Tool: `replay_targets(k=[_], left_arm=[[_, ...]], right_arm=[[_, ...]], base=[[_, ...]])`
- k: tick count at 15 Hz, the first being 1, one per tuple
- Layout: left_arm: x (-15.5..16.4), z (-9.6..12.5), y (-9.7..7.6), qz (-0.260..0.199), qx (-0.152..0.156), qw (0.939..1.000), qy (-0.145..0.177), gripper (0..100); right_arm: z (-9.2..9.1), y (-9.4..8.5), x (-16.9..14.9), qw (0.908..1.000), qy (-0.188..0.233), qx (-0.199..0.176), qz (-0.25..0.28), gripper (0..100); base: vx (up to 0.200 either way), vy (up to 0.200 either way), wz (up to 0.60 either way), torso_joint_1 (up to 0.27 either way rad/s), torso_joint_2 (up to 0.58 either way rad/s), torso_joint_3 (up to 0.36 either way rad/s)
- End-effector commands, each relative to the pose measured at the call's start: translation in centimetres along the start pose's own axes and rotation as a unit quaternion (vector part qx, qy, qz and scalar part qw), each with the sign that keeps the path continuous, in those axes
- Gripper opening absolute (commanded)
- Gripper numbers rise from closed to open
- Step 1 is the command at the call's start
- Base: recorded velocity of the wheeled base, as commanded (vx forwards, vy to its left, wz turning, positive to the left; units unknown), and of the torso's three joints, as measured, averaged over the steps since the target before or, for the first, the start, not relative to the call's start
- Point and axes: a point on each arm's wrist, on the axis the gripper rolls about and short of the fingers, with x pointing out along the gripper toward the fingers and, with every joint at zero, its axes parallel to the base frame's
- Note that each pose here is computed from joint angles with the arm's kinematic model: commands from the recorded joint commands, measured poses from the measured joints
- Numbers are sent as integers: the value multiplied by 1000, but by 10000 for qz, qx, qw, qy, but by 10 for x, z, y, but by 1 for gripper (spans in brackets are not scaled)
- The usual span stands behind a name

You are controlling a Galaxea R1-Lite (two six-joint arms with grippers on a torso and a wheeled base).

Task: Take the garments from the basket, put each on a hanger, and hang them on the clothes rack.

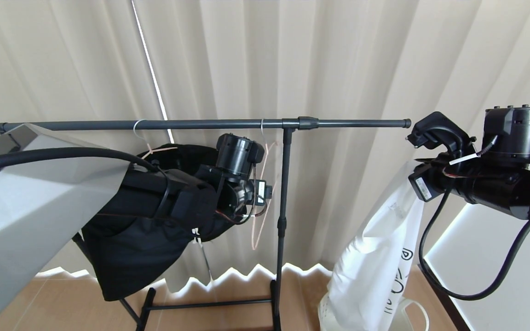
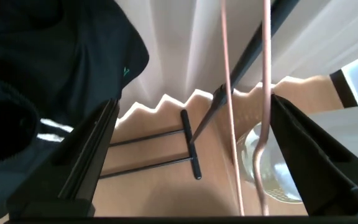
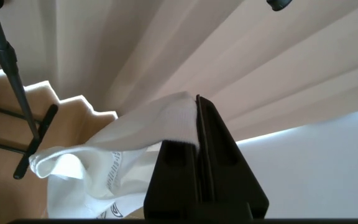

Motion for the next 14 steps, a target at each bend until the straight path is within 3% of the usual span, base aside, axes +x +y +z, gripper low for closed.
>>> replay_targets(k=[1,9,14], left_arm=[[-1,-9,3,63,47,9999,126,100],[-4,-22,-3,11,157,9994,301,100],[6,-19,-6,-26,-10,10000,19,100]], right_arm=[[0,0,0,10000,-4,-1,2,0],[0,0,0,10000,-4,-1,2,0],[0,0,-1,10000,-4,-1,2,0]], base=[[0,0,0,0,0,0],[0,0,0,0,0,0],[0,0,0,0,0,0]])
